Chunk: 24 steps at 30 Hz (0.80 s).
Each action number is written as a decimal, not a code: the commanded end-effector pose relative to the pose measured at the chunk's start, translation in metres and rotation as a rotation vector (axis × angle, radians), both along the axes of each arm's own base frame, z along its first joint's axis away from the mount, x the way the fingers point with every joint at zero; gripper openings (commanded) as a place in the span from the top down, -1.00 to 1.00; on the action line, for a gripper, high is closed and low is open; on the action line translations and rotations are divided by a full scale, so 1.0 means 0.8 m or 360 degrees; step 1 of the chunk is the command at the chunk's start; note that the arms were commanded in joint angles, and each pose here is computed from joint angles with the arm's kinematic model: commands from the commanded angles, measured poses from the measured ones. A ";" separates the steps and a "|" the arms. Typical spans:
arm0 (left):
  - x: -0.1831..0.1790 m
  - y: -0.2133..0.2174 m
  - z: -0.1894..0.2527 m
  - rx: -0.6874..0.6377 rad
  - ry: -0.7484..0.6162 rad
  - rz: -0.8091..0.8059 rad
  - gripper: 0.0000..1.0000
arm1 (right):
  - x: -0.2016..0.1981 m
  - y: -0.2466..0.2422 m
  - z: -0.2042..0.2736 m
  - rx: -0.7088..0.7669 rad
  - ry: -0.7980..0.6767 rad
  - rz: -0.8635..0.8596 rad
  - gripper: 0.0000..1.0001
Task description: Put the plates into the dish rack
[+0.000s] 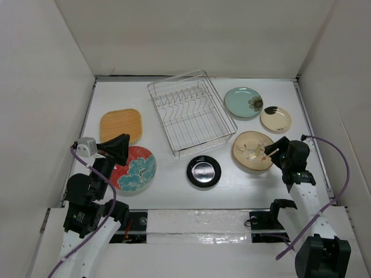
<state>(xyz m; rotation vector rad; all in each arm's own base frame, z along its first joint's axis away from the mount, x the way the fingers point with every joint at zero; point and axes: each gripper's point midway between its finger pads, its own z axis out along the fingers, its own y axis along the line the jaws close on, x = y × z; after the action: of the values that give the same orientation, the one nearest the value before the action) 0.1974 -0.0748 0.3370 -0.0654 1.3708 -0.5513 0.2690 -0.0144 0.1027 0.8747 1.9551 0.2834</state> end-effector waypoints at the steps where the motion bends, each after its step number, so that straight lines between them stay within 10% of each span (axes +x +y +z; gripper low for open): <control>1: -0.006 -0.002 0.016 -0.0020 -0.0071 -0.0030 0.61 | 0.009 0.008 0.001 0.0097 -0.0061 0.0045 -0.45; 14: -0.006 -0.002 0.016 -0.0019 -0.0074 -0.0027 0.32 | 0.009 -0.020 -0.084 0.0327 0.0171 -0.0102 -0.32; 24: -0.005 -0.001 0.016 -0.0015 -0.0070 -0.0016 0.32 | 0.021 -0.017 -0.103 0.0396 0.0246 0.0007 0.18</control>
<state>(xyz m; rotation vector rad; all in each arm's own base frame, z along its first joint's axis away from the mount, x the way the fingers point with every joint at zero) 0.1969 -0.0758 0.3371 -0.0613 1.3710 -0.5567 0.2882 -0.0308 0.0293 1.0889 2.0416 0.4601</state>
